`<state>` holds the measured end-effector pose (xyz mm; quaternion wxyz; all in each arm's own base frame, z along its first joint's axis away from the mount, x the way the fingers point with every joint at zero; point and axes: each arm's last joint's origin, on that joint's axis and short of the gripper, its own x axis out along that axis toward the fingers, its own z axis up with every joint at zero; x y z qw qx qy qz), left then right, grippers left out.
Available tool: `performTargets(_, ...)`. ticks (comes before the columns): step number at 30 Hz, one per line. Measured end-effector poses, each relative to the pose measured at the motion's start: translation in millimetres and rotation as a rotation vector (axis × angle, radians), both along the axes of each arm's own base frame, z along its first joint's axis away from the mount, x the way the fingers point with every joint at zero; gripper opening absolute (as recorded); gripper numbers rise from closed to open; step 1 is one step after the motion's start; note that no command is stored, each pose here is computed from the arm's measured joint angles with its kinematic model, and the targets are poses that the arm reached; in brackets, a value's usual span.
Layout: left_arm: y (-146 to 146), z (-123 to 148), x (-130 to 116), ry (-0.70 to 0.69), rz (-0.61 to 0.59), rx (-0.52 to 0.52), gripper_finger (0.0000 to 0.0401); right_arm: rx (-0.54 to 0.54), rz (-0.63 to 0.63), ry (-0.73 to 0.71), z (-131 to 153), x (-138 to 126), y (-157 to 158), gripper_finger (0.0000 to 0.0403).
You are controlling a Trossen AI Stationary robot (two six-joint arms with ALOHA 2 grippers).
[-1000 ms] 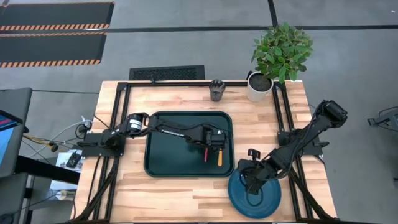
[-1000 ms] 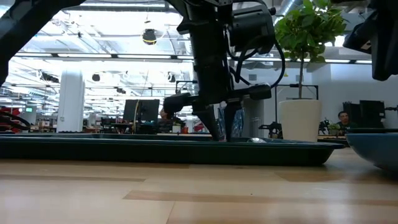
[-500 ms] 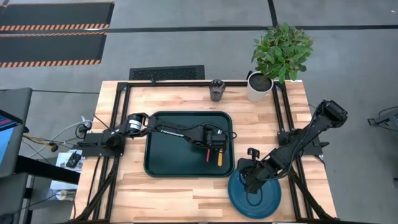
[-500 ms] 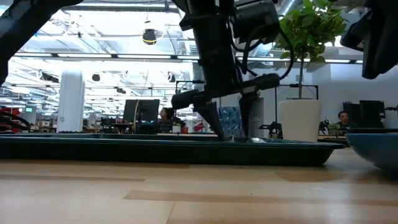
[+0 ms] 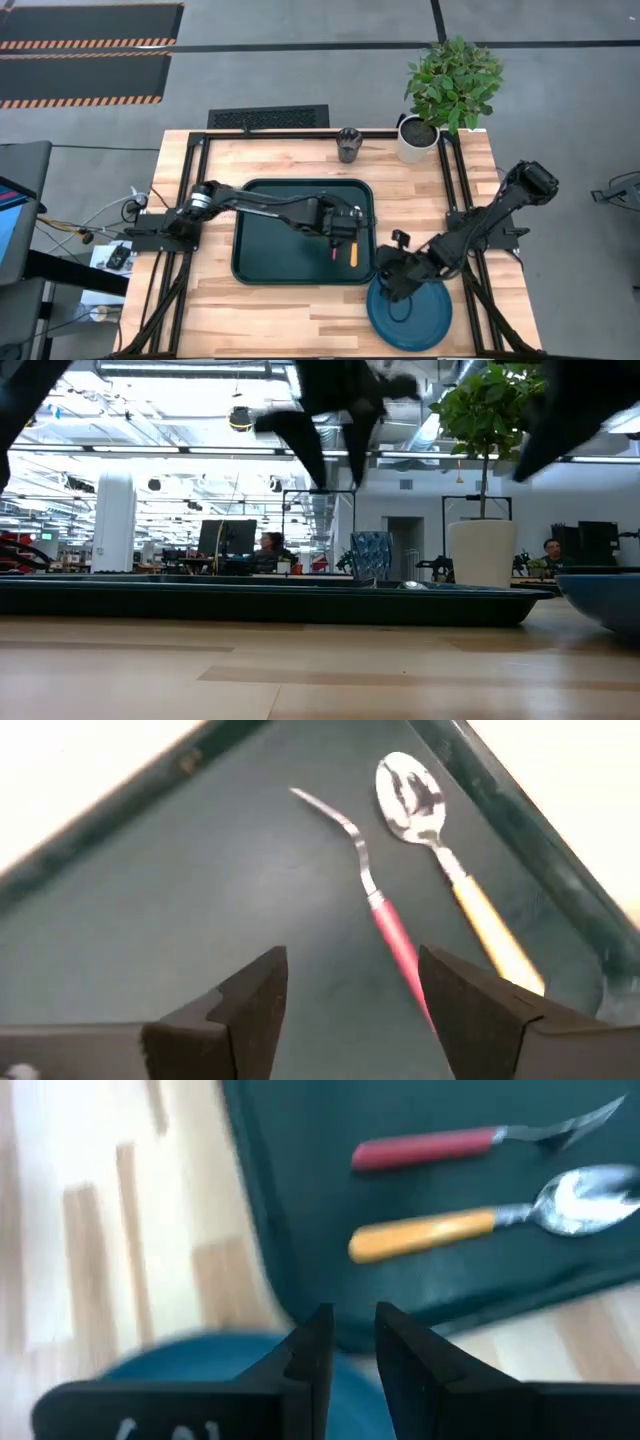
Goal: Pick and place plate/cup/fork/spoon on tray
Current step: Put the fork on the black serving tray
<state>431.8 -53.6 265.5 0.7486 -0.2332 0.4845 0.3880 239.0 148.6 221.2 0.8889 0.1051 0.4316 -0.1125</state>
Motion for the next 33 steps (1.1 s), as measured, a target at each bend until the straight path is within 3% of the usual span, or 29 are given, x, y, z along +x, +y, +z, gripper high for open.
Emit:
performTargets(2, -8.1, 18.9, -19.5, 0.042, -0.005, 0.053, 0.0213, -0.005, 0.006, -0.051, -1.0, 13.9, -7.2, 0.0102)
performTargets(6, -27.0, 55.7, -54.0, 0.0, 0.031, 0.119, 0.0213, -0.061, 0.0, -0.105, -3.3, 38.6, -33.5, 0.0102)
performTargets(13, -63.1, 91.6, -93.8, -0.16, 0.052, 0.203, 0.0213, -0.053, -0.192, -0.092, -20.7, 75.2, -107.1, 0.0102)
performTargets(17, -75.5, 98.2, -103.5, -0.202, 0.034, 0.211, 0.0213, -0.048, -0.231, -0.005, -45.0, 86.4, -141.9, 0.0111)
performTargets(23, -83.3, 98.2, -106.6, -0.208, 0.016, 0.209, 0.0213, -0.026, -0.294, 0.079, -69.3, 95.4, -177.5, 0.0158)
performTargets(28, -83.9, 96.9, -106.8, -0.204, 0.014, 0.212, 0.0213, 0.0, -0.309, 0.075, -71.0, 102.9, -188.7, 0.0187)
performTargets(33, -83.8, 96.9, -106.8, -0.205, 0.015, 0.212, 0.0213, 0.0, -0.307, 0.075, -68.0, 102.1, -188.7, 0.0191)
